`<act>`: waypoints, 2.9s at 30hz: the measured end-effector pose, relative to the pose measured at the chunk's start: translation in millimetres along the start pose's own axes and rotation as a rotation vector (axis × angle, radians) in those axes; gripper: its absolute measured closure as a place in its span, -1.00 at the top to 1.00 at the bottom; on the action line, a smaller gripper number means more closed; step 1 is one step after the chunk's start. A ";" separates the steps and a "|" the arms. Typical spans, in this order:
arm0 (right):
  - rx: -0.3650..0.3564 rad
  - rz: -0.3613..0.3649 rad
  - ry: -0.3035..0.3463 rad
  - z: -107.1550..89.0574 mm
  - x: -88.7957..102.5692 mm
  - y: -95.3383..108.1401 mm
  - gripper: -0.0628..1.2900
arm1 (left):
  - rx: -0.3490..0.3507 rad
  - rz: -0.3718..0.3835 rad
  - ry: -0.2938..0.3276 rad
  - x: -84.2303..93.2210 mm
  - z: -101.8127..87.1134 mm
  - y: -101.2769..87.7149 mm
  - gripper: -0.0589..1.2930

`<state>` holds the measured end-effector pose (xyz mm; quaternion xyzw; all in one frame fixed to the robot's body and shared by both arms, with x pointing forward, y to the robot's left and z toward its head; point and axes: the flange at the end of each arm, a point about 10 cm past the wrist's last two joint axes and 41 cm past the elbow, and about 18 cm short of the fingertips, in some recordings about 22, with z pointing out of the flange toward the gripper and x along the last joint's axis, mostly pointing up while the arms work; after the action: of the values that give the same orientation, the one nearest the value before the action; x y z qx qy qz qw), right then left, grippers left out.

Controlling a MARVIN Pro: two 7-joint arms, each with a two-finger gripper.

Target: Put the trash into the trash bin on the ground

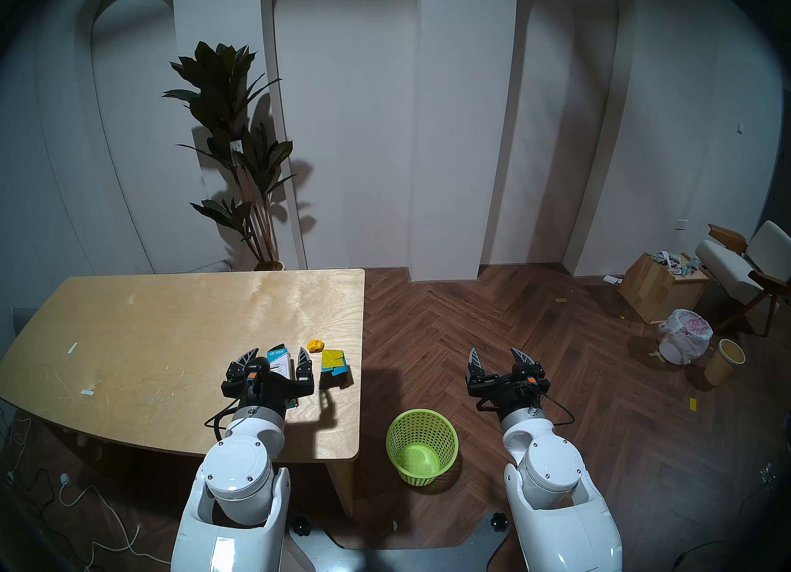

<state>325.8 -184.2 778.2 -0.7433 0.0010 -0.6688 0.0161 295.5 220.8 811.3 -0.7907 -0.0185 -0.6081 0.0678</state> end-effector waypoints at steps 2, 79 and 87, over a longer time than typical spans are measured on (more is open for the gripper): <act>0.000 0.000 0.000 0.0 0.0 0.0 0.90 | -0.009 0.000 -0.038 -4.2 -0.5 0.8 0.94; -0.202 -0.029 -0.007 -0.6 4.1 37.8 0.90 | 0.078 0.127 -0.051 -14.8 69.2 -11.2 -0.04; -0.291 -0.054 -0.007 -0.8 3.7 73.1 0.90 | 0.032 0.159 0.065 33.1 79.0 -0.2 -0.04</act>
<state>326.8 -257.4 780.1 -0.7398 0.0779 -0.6592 -0.1100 379.9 229.5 823.4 -0.7682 0.0368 -0.6259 0.1290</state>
